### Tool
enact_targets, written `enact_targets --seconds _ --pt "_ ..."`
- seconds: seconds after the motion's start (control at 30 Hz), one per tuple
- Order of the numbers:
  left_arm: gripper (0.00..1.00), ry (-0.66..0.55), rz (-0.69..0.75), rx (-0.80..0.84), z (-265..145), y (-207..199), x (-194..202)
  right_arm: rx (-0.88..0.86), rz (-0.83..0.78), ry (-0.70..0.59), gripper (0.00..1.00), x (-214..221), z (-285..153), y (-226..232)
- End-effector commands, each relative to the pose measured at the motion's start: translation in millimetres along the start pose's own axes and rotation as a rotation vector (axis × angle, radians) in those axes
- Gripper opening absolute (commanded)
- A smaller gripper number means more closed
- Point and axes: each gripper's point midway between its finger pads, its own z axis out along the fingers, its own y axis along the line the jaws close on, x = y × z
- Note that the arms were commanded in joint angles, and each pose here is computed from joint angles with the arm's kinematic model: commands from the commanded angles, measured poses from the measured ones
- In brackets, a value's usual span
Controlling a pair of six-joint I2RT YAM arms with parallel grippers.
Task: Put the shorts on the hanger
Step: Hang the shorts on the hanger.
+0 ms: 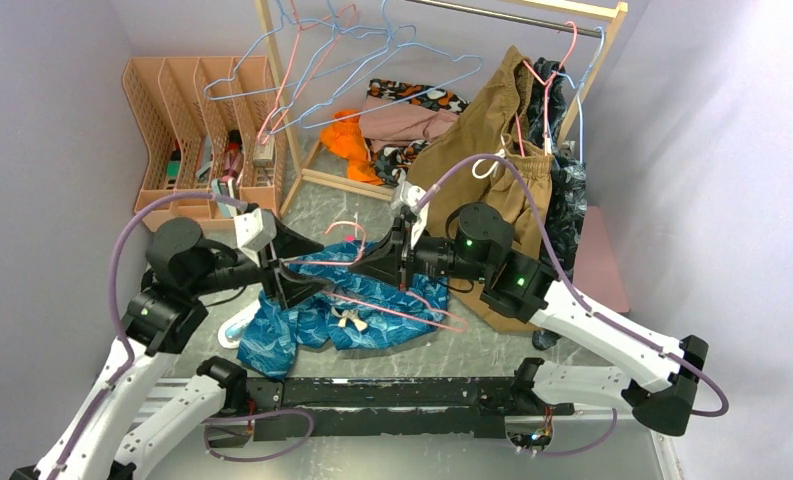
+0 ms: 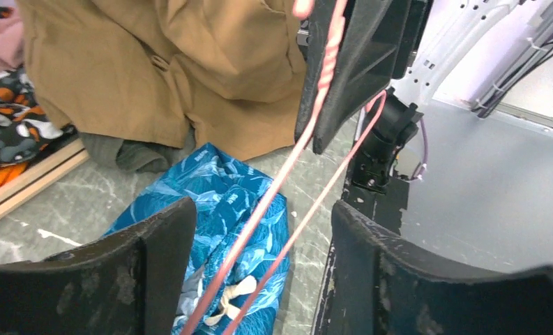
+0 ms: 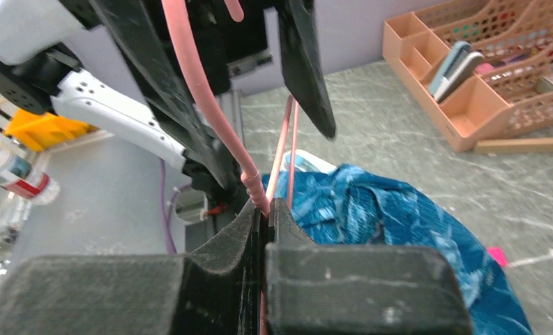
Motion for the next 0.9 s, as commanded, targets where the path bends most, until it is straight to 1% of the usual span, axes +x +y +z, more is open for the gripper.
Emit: enact_targets --seconds 0.0,0.13,0.17,0.2,0.23,0.3,0.4,0.43,0.5,0.6,0.63,0.67,0.7,0.77,0.87 --pt "0.79 -0.074 0.098 -0.060 -14 -5 -14 0.060 -0.086 0.015 0.00 -6 -17 -4" --pt "0.89 -0.173 0.155 -0.114 -30 -13 -25 0.119 -0.127 0.072 0.00 9 -36 -11" --pt "0.93 -0.187 0.155 -0.140 -34 -11 -25 0.154 -0.129 0.080 0.00 12 -41 -15" --pt "0.99 -0.187 0.142 -0.171 -36 -8 -23 0.196 -0.128 0.084 0.00 14 -47 -21" --pt "0.99 -0.178 0.120 -0.210 -38 -2 -19 0.247 -0.125 0.082 0.00 15 -54 -27" --pt "0.99 -0.150 0.036 -0.316 -43 15 -8 0.344 -0.111 0.085 0.00 20 -66 -40" --pt "0.99 -0.092 -0.146 -0.485 -51 39 13 0.475 -0.087 0.084 0.00 23 -84 -56" --pt "0.99 -0.075 -0.209 -0.547 -55 47 20 0.504 -0.077 0.103 0.00 33 -88 -60" --pt "0.99 -0.034 -0.324 -0.670 -64 62 37 0.541 -0.064 0.113 0.00 41 -96 -65" --pt "0.99 0.050 -0.552 -0.843 -77 74 75 0.574 -0.052 0.119 0.00 47 -104 -67" --pt "0.98 0.083 -0.634 -0.927 -83 81 91 0.579 -0.049 0.120 0.00 49 -105 -68" --pt "0.94 0.112 -0.716 -0.990 -88 82 105 0.583 -0.044 0.122 0.00 51 -106 -68" --pt "0.92 0.132 -0.789 -1.024 -89 81 117 0.584 -0.041 0.126 0.00 53 -106 -69" --pt "0.90 0.150 -0.877 -1.026 -84 78 131 0.586 -0.037 0.137 0.00 57 -104 -70" --pt "0.88 0.146 -0.925 -1.043 -81 81 149 0.583 -0.034 0.148 0.00 61 -101 -71"
